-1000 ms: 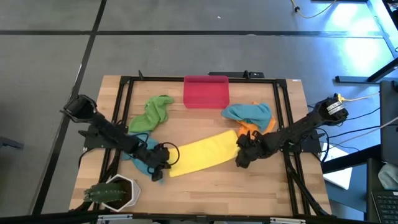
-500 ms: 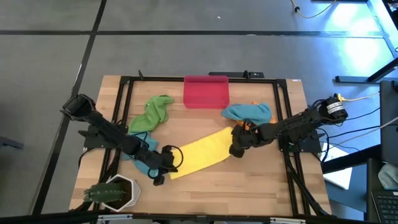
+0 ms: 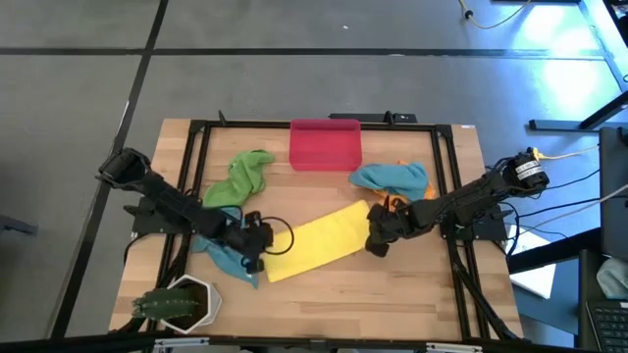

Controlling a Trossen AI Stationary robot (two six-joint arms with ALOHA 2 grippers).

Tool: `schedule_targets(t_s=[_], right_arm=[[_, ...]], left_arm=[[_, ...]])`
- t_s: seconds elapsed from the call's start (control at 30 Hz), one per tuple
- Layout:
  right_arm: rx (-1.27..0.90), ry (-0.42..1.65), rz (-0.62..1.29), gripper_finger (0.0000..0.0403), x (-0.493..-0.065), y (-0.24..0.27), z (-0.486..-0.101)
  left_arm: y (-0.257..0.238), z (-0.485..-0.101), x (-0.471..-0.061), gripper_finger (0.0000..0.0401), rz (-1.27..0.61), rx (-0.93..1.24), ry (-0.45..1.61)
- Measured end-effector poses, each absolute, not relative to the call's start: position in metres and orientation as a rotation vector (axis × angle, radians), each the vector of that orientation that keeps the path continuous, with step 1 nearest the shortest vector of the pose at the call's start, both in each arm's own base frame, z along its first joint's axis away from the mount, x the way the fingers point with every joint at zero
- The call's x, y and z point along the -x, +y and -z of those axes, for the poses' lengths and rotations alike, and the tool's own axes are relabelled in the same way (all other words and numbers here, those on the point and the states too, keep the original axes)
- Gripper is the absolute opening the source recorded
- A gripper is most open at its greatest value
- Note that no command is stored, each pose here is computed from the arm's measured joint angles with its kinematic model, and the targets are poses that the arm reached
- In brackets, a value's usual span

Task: Roll microfiber towels into tight, uniform cylinder then place into a basket
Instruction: Roll the yellow microfiber cloth

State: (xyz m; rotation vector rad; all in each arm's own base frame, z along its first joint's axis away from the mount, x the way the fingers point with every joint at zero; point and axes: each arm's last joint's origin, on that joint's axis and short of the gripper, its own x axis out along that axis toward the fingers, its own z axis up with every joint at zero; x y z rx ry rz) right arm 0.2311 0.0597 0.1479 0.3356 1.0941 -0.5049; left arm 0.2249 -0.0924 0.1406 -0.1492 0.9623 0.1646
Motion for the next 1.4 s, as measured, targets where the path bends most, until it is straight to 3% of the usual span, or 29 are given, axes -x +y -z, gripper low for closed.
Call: schedule_targets(t_s=[0.17,0.47,0.87,1.17,1.4], right_arm=[[-0.363,1.004,0.537,0.0016,-0.242,0.050,-0.149],[-0.367,1.076,0.618,0.0016,-0.252,0.029,-0.123],[-0.335,0.967,0.555,0.0016,-0.275,-0.007,-0.120],[-0.384,0.766,0.490,0.0016,-0.292,-0.036,-0.130],[-0.328,0.711,0.355,0.0016,-0.295,-0.015,-0.146]], left_arm=[[-0.088,-0.140,-0.226,0.0001,-0.156,0.176,0.988],[-0.090,-0.136,-0.220,0.0000,-0.156,0.235,1.069],[-0.133,-0.123,-0.229,0.0000,0.087,0.371,1.053],[-0.161,-0.164,-0.261,0.0001,0.282,0.189,0.908],[-0.161,-0.196,-0.268,0.0002,0.202,0.044,0.900]])
